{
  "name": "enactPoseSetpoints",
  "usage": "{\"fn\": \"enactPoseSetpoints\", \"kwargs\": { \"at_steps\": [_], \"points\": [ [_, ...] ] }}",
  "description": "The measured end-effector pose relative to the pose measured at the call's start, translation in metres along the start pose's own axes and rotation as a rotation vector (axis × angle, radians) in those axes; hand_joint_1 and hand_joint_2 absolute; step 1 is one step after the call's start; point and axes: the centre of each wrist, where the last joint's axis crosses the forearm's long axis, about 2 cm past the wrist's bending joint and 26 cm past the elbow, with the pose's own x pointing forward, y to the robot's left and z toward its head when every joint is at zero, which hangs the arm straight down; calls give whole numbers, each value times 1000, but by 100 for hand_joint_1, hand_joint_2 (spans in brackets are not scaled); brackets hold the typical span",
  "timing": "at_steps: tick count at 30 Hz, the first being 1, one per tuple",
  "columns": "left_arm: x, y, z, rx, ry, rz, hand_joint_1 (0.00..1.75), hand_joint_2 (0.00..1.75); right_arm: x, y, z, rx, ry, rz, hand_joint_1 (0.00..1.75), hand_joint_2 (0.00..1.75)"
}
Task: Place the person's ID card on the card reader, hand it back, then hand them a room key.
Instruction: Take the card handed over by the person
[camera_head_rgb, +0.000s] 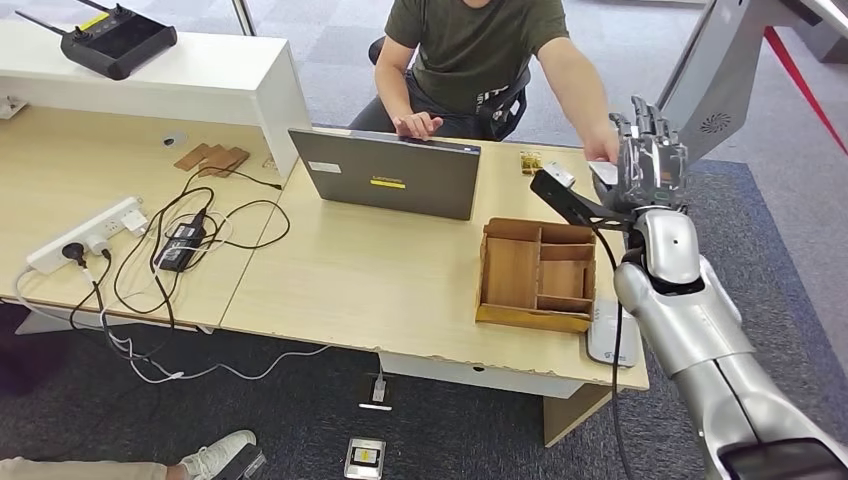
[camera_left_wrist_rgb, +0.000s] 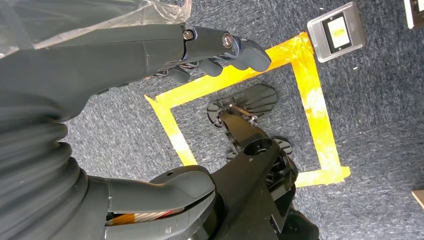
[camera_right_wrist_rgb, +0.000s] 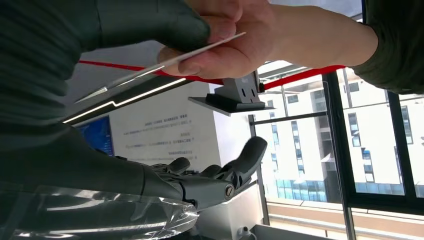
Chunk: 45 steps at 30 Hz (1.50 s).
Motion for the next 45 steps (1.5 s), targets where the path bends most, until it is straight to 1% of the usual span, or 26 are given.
{"fn": "enactPoseSetpoints", "kwargs": {
  "at_steps": [12,16,18,21,24,26,30,33,39,45],
  "points": [
    [-1,0,0,0,0,-5,0,175,4,19,3,31,-16,5,175,175],
    [-2,0,1,5,1,0,0,175,4,23,4,29,-23,-17,175,175],
    [-4,-1,1,10,1,3,0,175,2,25,4,17,-30,-56,175,175],
    [-7,-1,3,20,-1,7,0,175,-1,27,7,-21,-37,-167,175,175],
    [-12,-1,4,33,-2,14,0,175,-5,34,17,-50,-13,-280,175,175],
    [-16,-2,6,47,-3,20,0,175,-6,42,31,-46,23,-333,175,175],
    [-29,-3,11,77,-3,39,0,175,-2,52,71,6,112,-395,175,175],
    [-37,-2,15,93,-7,49,0,175,-1,52,100,13,138,-413,175,175],
    [-51,-3,22,117,-14,70,0,175,-6,53,160,23,148,-442,175,175],
    [-59,-2,27,143,-25,89,0,175,-18,54,203,43,217,-496,175,175]
  ]
}}
